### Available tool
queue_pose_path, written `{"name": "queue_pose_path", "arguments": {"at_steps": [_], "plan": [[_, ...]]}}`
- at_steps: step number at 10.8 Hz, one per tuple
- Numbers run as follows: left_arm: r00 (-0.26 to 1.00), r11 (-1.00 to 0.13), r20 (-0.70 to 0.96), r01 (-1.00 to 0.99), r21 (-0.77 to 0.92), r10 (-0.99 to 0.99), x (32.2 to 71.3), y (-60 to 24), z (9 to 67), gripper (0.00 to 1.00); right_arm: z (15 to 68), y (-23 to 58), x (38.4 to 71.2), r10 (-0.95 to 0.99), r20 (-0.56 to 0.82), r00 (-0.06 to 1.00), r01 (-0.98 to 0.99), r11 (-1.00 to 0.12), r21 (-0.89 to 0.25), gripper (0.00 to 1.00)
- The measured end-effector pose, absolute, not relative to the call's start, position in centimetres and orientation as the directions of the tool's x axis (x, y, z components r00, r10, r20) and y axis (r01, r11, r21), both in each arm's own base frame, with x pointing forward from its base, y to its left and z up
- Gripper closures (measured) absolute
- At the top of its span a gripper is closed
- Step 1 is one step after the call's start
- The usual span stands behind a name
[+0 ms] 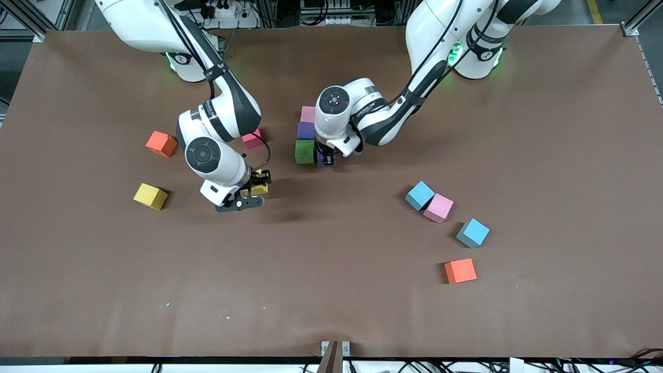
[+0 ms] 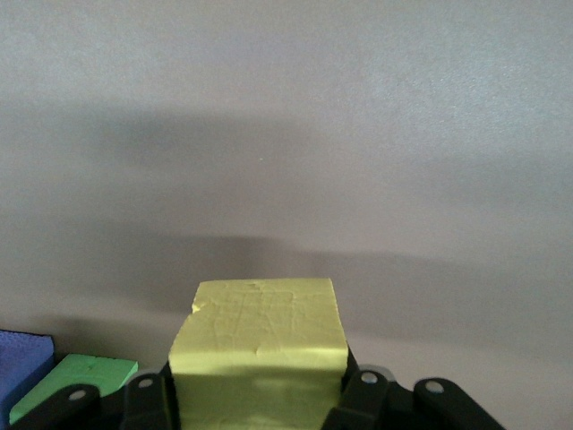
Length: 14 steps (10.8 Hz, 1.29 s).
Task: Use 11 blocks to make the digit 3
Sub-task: 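Set the purple cube beside the green cube while the right gripper carries yellow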
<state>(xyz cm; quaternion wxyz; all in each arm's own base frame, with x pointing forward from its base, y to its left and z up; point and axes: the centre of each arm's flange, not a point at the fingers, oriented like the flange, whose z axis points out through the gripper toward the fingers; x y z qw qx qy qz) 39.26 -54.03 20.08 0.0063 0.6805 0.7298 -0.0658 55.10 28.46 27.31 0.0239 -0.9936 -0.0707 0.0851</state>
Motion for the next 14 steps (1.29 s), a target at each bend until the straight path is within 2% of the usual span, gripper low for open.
{"name": "queue_pose_path", "arguments": {"at_steps": [6, 11, 12, 14], "plan": [[-0.065, 0.056, -0.101, 0.995, -0.085, 0.993, 38.8, -54.4, 20.1, 0.41, 25.4, 31.3, 53.4, 0.192, -0.191, 0.963, 0.185, -0.981, -0.053, 0.4], [-0.059, 0.05, -0.104, 0.995, -0.083, 0.993, 38.5, -54.7, 20.1, 0.41, 25.3, 31.4, 53.3, 0.195, -0.195, 0.961, 0.189, -0.981, -0.051, 0.4], [-0.059, 0.05, -0.104, 0.995, -0.083, 0.993, 38.5, -54.7, 20.1, 0.38, 25.4, 31.5, 53.3, 0.195, -0.194, 0.961, 0.189, -0.981, -0.052, 0.4], [-0.06, 0.051, -0.103, 0.995, -0.084, 0.993, 38.5, -54.7, 19.9, 0.17, 25.5, 31.5, 53.4, 0.196, -0.192, 0.962, 0.189, -0.981, -0.052, 0.4]]}}
